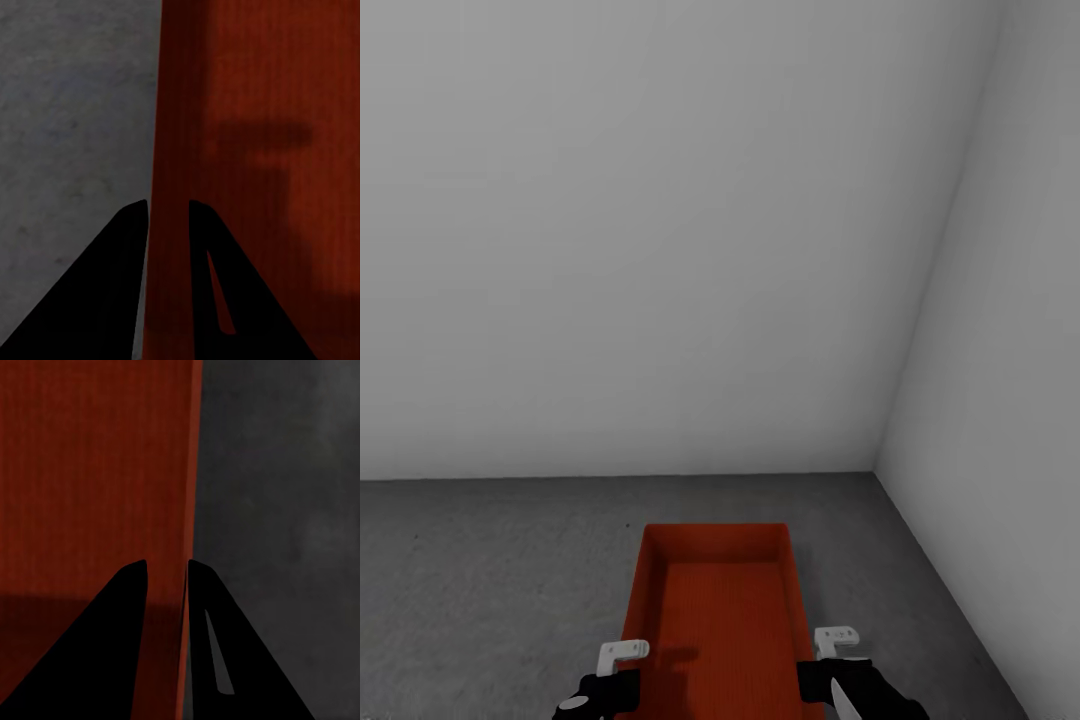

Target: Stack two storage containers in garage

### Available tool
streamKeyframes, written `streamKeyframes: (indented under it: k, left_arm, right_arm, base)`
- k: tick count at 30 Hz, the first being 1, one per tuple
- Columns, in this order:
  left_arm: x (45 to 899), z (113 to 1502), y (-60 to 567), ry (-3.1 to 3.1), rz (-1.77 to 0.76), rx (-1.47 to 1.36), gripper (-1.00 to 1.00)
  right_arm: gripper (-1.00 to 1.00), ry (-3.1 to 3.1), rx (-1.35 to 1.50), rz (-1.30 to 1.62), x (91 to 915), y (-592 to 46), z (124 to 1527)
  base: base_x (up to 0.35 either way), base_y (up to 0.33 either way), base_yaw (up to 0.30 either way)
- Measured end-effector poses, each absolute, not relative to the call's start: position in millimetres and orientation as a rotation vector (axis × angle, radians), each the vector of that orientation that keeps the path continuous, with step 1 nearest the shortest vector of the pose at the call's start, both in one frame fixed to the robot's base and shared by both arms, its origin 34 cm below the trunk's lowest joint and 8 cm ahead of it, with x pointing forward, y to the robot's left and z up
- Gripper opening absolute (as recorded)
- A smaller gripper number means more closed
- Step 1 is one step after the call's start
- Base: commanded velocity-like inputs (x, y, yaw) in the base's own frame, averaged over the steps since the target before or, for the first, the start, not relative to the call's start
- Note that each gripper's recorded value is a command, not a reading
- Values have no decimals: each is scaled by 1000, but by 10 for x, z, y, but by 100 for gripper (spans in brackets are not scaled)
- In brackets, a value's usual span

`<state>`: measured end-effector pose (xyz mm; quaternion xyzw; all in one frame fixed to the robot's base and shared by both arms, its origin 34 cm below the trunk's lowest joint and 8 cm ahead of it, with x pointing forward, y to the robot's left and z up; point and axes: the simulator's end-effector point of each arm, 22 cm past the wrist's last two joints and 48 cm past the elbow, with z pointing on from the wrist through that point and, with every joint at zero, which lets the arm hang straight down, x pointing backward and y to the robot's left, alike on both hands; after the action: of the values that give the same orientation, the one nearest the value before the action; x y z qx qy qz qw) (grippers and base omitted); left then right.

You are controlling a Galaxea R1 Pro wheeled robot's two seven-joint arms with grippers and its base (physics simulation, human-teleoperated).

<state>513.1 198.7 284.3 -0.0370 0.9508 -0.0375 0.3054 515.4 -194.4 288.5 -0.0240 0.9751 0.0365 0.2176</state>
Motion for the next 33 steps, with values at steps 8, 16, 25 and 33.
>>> streamKeyframes:
  k: [8,16,25,33]
  left_arm:
    - [5084,2664,1987,2517,-99,-98,-100]
    - [5037,2485,1981,2517,-99,-98,-100]
    - [4961,2300,1967,2533,-98,-99,-100]
    - [4868,2157,1970,2565,-97,-102,-100]
  right_arm:
    - [-100,2700,-66,101,5106,-1945,2705]
    - [-100,2700,-66,101,5060,-1951,2526]
    - [-100,2716,-66,102,4986,-1965,2339]
    - [-100,2748,-66,104,4896,-1962,2197]
  base:
    - [0,0,0]
    - [0,0,0]
    - [0,0,0]
    - [0,0,0]
